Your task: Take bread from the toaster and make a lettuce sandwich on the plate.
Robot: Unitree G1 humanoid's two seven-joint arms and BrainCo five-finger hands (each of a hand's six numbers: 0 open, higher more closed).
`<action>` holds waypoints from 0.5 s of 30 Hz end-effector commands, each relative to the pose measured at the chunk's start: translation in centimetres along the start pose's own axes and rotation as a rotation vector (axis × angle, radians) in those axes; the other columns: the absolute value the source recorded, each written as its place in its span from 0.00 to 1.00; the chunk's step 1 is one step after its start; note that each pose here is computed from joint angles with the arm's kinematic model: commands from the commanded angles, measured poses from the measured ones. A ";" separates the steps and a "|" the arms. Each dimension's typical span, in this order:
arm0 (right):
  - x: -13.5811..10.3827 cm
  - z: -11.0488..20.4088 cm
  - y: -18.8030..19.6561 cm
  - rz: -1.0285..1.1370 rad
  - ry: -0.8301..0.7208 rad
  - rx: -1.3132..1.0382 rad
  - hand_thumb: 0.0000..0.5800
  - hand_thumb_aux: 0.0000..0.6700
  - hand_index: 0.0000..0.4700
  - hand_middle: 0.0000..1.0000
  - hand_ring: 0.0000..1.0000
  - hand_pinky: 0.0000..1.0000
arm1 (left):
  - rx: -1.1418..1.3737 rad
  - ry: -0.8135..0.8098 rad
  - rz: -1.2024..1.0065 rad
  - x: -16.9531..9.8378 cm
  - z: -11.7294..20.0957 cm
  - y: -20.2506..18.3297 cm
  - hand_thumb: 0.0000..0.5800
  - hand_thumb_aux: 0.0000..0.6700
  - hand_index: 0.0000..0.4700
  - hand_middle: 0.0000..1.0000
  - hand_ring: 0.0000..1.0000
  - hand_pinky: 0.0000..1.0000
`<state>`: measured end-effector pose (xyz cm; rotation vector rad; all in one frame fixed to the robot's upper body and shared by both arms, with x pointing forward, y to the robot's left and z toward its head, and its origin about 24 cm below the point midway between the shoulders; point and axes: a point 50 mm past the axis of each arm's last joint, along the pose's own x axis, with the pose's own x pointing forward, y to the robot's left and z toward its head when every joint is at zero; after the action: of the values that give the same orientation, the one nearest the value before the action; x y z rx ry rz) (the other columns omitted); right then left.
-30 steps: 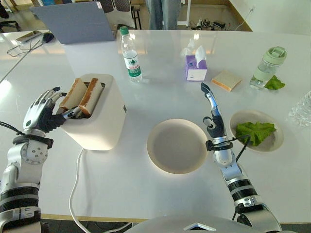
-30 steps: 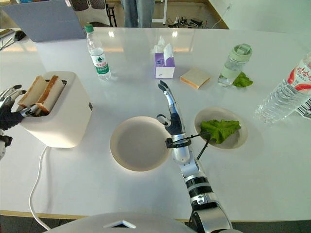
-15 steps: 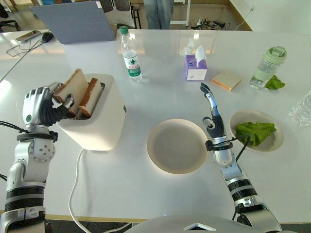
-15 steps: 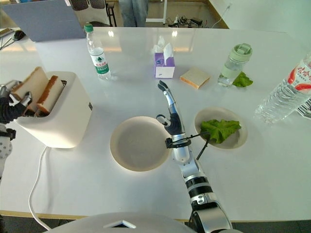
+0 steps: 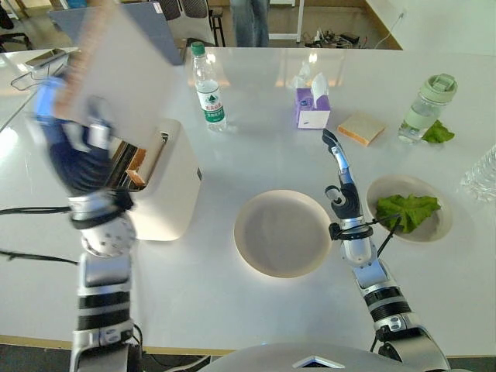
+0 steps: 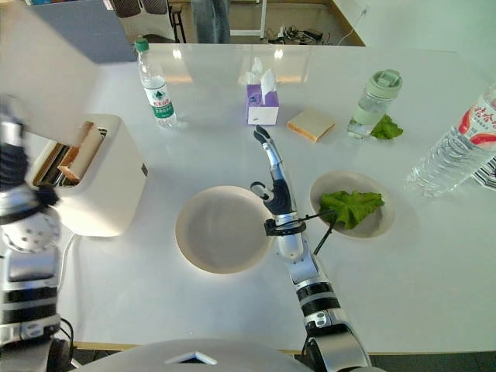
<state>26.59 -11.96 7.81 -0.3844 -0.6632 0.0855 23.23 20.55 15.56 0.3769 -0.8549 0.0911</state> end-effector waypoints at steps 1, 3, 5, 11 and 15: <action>0.6 0.6 -3.1 -0.079 -0.049 -0.089 0.00 0.00 0.00 0.00 0.00 0.00 | -0.295 0.208 -0.291 -3.7 -1.8 -5.6 1.00 1.00 1.00 1.00 1.00 1.00; 0.3 0.4 -5.3 -0.125 -0.043 -0.163 0.00 0.00 0.00 0.00 0.00 0.00 | -0.359 0.275 -0.452 -5.0 -2.6 -7.4 1.00 1.00 1.00 1.00 1.00 1.00; -0.4 -0.3 -7.3 -0.168 -0.005 -0.241 0.00 0.00 0.00 0.00 0.00 0.00 | -0.394 0.323 -0.581 -5.8 -3.2 -8.6 1.00 1.00 1.00 1.00 1.00 1.00; -4.3 -2.6 -12.8 -0.210 0.169 -0.525 0.00 0.00 0.00 0.00 0.00 0.00 | -0.329 0.419 -0.854 -7.2 -5.6 -9.4 1.00 1.00 1.00 1.00 1.00 1.00; -7.3 -4.4 -15.9 -0.124 0.311 -0.805 0.00 0.00 0.00 0.00 0.00 0.00 | -0.256 0.466 -1.002 -8.3 -6.5 -8.2 1.00 1.00 1.00 1.00 1.00 1.00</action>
<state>23.56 -27.51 7.27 -0.9629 -0.4746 -0.3515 24.50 14.96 3.62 0.4101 -0.2015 -0.7778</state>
